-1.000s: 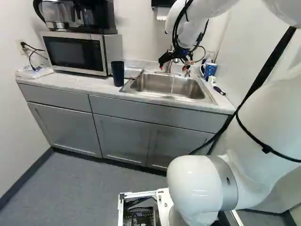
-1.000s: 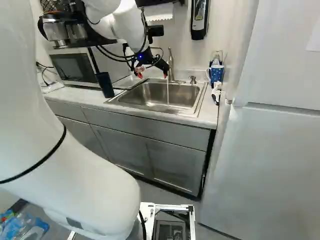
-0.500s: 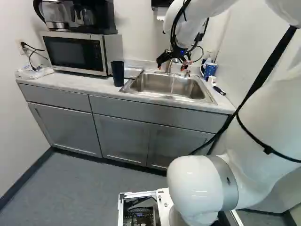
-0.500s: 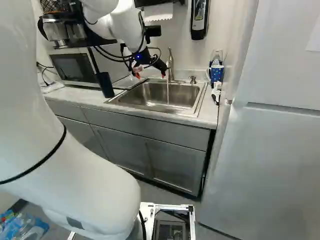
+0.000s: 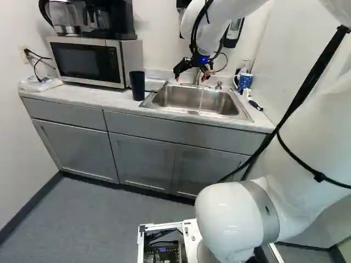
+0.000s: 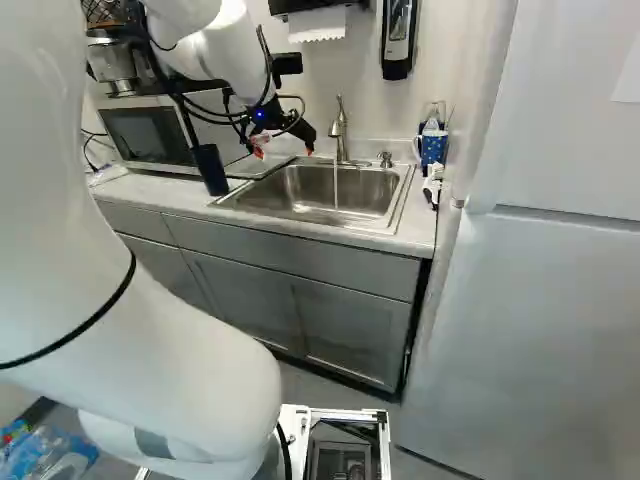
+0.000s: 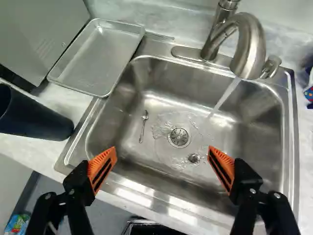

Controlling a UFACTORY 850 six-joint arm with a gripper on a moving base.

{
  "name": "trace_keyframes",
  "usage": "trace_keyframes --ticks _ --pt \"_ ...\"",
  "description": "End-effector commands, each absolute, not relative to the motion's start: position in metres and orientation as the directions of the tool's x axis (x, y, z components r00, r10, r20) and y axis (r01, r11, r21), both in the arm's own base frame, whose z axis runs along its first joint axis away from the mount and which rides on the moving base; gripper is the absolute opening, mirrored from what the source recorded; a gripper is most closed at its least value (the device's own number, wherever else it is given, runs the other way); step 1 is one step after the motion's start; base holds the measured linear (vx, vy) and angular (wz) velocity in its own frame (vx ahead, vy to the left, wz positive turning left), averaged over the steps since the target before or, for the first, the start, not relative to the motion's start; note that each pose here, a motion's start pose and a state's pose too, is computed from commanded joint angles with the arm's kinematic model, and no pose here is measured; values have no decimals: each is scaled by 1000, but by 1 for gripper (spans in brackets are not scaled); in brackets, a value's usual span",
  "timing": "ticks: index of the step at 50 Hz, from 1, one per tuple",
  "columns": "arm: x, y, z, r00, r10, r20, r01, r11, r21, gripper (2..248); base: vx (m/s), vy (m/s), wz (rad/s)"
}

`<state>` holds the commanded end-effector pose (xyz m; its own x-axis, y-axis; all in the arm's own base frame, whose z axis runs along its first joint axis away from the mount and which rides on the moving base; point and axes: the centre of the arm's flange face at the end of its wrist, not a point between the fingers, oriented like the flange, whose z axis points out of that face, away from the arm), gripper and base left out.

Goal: Rinse the cup and place it in the tray

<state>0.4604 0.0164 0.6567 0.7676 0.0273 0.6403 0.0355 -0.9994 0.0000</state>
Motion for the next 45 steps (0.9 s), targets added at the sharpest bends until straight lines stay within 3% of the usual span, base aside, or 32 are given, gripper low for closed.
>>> trace_keyframes --ticks 45 --pt "457 90 657 754 149 640 194 -981 0 247 0 0 0"
